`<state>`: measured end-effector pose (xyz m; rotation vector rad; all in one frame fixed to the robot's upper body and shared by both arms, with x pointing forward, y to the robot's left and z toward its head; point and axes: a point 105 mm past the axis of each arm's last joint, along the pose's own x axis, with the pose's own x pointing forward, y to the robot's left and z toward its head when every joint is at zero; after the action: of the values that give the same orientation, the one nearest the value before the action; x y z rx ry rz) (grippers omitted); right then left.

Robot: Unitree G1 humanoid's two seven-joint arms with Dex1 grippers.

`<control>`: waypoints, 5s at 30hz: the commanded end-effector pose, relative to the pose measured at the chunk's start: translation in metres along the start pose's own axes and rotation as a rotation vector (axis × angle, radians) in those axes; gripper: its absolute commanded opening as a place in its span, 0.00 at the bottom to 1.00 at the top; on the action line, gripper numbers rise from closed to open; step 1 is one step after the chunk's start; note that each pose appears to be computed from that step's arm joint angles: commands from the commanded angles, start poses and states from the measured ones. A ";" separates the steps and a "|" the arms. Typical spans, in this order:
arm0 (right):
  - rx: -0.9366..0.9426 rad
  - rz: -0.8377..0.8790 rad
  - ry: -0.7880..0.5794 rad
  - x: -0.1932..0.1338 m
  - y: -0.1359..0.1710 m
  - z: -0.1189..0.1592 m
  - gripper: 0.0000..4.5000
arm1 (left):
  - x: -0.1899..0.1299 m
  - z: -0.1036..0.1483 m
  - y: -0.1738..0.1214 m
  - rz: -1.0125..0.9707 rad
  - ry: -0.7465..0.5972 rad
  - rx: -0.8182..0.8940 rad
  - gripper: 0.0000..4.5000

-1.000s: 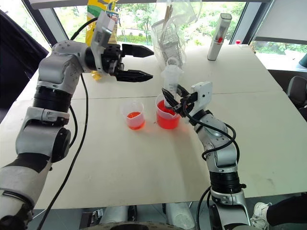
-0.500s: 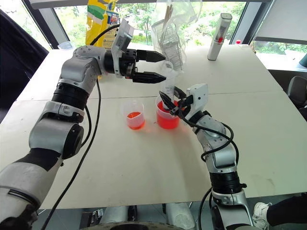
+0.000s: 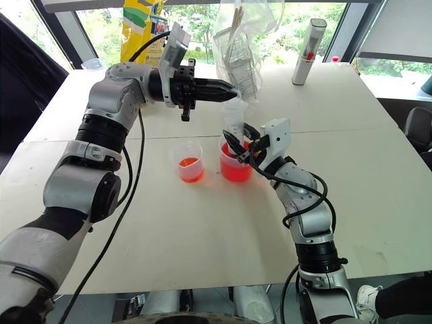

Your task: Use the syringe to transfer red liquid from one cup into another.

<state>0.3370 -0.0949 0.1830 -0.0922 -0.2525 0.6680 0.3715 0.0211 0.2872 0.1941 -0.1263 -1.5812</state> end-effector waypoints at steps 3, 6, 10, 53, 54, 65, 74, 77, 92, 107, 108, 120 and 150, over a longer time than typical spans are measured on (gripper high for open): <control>0.018 0.026 -0.023 0.000 0.007 0.004 0.31 | 0.003 0.033 0.004 0.018 -0.045 0.104 0.00; 0.058 0.022 -0.016 0.000 0.008 -0.001 0.31 | 0.003 0.043 0.007 0.033 -0.061 0.129 0.00; 0.071 0.028 0.000 0.001 0.011 -0.007 0.31 | 0.001 0.057 0.011 0.057 -0.083 0.160 0.00; 0.099 0.070 0.045 0.002 0.023 -0.022 0.31 | 0.004 0.080 0.021 0.109 -0.131 0.227 0.00; 0.098 0.071 0.045 0.002 0.023 -0.022 0.31 | 0.004 0.080 0.021 0.109 -0.132 0.227 0.00; 0.080 0.077 0.029 0.002 0.023 -0.015 0.31 | 0.005 0.065 0.017 0.067 -0.088 0.198 0.00; 0.030 0.061 0.004 0.001 0.015 -0.003 0.31 | -0.002 0.053 0.019 0.094 -0.073 0.171 0.84; 0.023 0.051 -0.007 0.000 0.011 0.001 0.31 | -0.010 0.055 0.020 0.113 -0.081 0.161 0.99; -0.049 -0.002 -0.092 0.004 -0.011 0.040 0.31 | -0.095 -0.005 -0.002 0.180 0.223 0.103 0.99; 0.108 0.218 -0.320 0.038 0.033 0.138 0.31 | -0.136 -0.029 -0.032 0.136 0.452 0.104 0.99; 0.136 0.219 -0.317 0.041 0.035 0.135 0.31 | -0.137 -0.029 -0.032 0.138 0.453 0.104 0.99; 0.160 0.206 -0.209 0.067 0.057 0.053 0.31 | -0.142 -0.019 -0.033 0.177 0.446 0.107 0.99; 0.092 0.245 -0.171 0.072 0.076 0.029 0.31 | -0.099 0.047 -0.005 0.197 0.093 0.036 0.30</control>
<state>0.3426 0.0050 0.1959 0.0170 -0.3048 0.9158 0.3622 0.1121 0.3243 0.2554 -0.0641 -1.3875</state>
